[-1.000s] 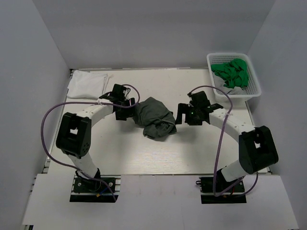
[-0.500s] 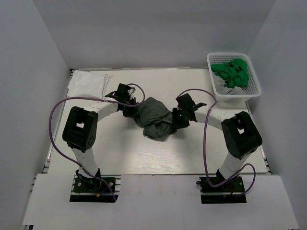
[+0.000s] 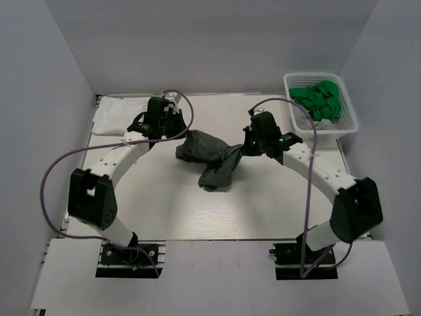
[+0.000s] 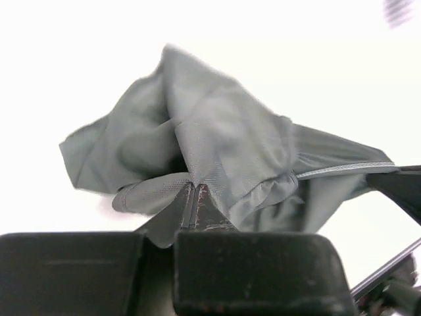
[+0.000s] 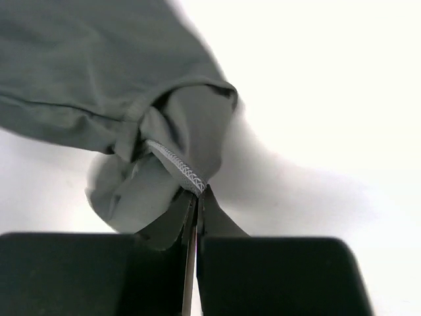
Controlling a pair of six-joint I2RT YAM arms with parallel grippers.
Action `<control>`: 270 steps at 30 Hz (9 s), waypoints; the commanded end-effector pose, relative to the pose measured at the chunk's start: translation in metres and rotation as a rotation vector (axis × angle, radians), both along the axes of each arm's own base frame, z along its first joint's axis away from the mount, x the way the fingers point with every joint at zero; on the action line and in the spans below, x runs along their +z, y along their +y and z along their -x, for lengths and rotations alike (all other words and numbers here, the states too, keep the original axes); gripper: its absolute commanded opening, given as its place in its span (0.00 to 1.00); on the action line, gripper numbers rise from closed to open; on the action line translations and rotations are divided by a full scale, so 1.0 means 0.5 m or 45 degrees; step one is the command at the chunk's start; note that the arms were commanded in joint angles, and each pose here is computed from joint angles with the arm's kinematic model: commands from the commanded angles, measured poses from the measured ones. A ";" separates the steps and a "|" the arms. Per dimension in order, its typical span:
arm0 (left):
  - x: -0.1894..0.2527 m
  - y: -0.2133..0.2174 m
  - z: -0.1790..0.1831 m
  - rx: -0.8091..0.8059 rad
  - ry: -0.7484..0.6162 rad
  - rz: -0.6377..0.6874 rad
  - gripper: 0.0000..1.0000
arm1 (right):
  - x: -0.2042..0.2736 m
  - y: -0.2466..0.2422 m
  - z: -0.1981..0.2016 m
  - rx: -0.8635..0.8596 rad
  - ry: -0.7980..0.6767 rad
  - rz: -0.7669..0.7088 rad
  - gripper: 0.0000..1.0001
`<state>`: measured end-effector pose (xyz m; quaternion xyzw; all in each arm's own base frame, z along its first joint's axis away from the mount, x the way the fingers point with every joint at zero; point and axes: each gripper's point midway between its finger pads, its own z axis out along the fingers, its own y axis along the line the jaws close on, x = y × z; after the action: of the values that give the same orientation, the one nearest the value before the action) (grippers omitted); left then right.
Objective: Fold and stack the t-shirts
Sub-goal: Flatten out the tshirt
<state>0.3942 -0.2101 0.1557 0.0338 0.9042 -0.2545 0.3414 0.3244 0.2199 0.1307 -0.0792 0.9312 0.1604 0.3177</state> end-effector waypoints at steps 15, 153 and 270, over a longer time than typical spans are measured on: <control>0.728 0.155 0.214 0.238 -1.111 0.290 0.00 | 0.655 -0.193 0.117 -0.131 -1.078 -0.159 0.00; -0.176 -0.039 0.335 0.033 0.624 -0.001 0.99 | -0.243 -0.200 0.021 -0.247 0.389 0.149 0.90; -0.103 0.202 0.190 0.516 0.356 -0.722 0.00 | -0.194 -0.240 -0.047 -0.244 0.297 0.215 0.88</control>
<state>0.2921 -0.1364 0.0988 -0.0545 0.9737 0.0178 0.2207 0.3398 0.1004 0.0255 0.0126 0.9764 0.0620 0.2064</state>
